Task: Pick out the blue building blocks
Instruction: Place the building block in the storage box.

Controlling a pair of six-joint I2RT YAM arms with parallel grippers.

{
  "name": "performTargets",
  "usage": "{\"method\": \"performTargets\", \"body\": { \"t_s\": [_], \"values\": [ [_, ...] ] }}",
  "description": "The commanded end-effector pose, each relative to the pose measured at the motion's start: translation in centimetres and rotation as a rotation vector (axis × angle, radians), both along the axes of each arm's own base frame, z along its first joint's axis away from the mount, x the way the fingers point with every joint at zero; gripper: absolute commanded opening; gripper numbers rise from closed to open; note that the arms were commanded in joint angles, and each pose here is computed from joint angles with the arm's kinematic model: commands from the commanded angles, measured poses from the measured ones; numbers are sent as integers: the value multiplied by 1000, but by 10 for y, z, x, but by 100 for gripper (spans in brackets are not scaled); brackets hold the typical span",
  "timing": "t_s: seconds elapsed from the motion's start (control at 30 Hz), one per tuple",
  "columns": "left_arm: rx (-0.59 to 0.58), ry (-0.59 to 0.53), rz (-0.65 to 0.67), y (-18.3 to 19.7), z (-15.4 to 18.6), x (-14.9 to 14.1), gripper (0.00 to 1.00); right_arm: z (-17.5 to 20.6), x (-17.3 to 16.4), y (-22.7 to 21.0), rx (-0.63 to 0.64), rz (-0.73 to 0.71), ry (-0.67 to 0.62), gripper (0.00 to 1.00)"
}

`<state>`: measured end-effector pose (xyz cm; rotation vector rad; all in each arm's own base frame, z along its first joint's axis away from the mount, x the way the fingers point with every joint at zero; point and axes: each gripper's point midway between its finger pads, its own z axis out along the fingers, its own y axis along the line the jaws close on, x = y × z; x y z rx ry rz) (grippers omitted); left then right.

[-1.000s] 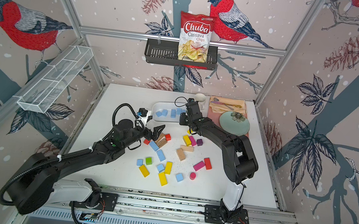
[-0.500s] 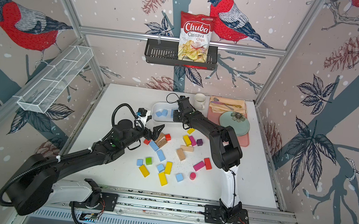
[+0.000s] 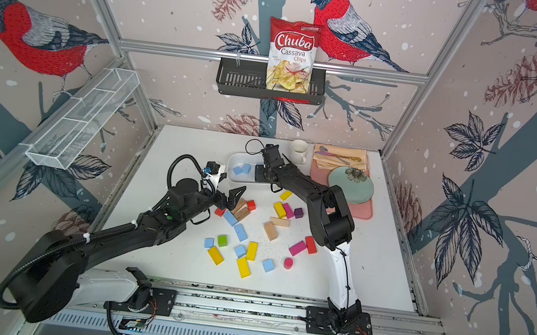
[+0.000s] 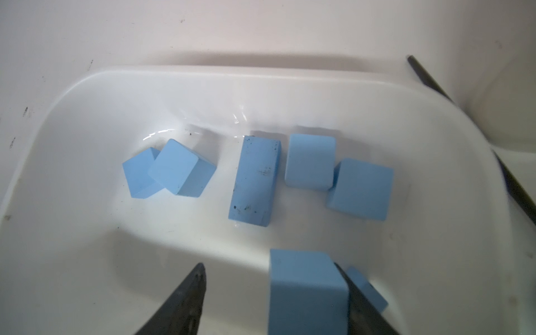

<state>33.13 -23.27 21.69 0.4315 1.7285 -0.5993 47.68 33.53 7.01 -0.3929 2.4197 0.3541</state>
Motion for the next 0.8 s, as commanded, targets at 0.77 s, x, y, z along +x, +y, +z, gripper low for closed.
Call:
{"method": "performTargets", "body": {
  "t_s": [0.77],
  "values": [
    [-18, -13, 23, 1, 7, 5, 99, -12, 2, 21, 12, 74, 45, 99]
  ]
}}
